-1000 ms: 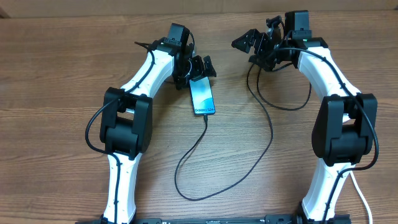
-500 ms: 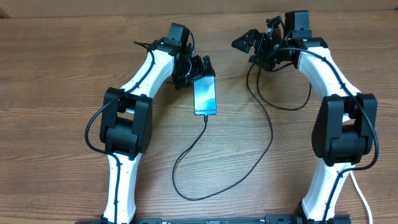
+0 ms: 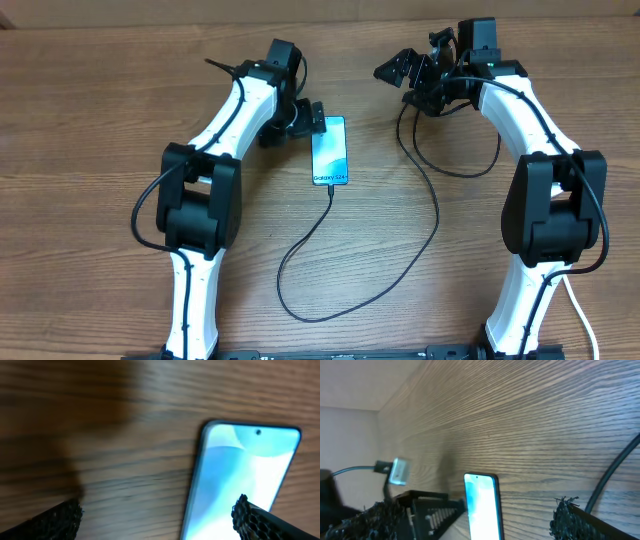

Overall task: Plug charger to phone and switch on socket
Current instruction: 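Open the left gripper and lift it away from the phone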

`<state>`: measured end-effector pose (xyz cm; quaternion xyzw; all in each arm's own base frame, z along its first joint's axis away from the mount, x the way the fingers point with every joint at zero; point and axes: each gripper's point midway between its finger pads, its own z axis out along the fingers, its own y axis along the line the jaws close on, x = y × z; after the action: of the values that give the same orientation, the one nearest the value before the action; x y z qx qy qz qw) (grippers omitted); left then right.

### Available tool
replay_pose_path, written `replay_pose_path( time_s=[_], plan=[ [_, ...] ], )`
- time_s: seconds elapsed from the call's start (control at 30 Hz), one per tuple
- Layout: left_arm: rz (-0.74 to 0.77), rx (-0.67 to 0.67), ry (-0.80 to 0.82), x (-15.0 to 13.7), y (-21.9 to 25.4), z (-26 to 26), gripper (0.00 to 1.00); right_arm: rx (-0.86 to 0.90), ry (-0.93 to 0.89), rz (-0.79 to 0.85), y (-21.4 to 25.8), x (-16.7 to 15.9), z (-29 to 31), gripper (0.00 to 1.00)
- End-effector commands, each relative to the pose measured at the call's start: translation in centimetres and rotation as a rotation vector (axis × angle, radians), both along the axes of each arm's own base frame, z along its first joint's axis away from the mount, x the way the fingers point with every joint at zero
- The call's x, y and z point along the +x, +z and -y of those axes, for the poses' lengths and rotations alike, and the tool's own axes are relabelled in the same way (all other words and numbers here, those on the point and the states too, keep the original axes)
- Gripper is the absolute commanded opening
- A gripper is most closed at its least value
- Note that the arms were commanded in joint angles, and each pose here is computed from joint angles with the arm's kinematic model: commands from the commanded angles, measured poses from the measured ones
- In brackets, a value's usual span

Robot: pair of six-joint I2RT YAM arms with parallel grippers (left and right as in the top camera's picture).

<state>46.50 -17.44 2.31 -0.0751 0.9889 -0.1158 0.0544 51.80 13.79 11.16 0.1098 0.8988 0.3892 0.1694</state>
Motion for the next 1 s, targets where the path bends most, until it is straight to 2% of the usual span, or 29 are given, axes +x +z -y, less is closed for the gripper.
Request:
replay_pose_path(
  time_s=[0.0, 0.2, 0.47, 0.63, 0.97],
  plan=[
    [0.223, 0.131, 0.034, 2.1, 8.4, -3.3, 1.0, -0.02, -0.01, 0.069, 2.6, 0.5, 0.3, 1.0],
    [0.416, 0.13, 0.028, 1.1, 17.9, -4.4, 1.0, -0.024, -0.013, 0.069, 2.6, 0.6, 0.4, 1.0],
    [0.533, 0.045, 0.022, -4.4, 27.2, -5.1, 1.0, -0.047, -0.03, 0.071, 2.4, 0.8, 0.8, 1.0],
    [0.557, 0.038, 0.025, -6.7, 29.5, -5.7, 0.99, -0.066, -0.043, 0.072, 2.2, 0.9, 1.1, 1.0],
    [0.547, 0.041, 0.024, -6.5, 29.0, -5.7, 1.0, -0.065, -0.043, 0.071, 2.2, 0.9, 1.1, 1.0]
  ],
)
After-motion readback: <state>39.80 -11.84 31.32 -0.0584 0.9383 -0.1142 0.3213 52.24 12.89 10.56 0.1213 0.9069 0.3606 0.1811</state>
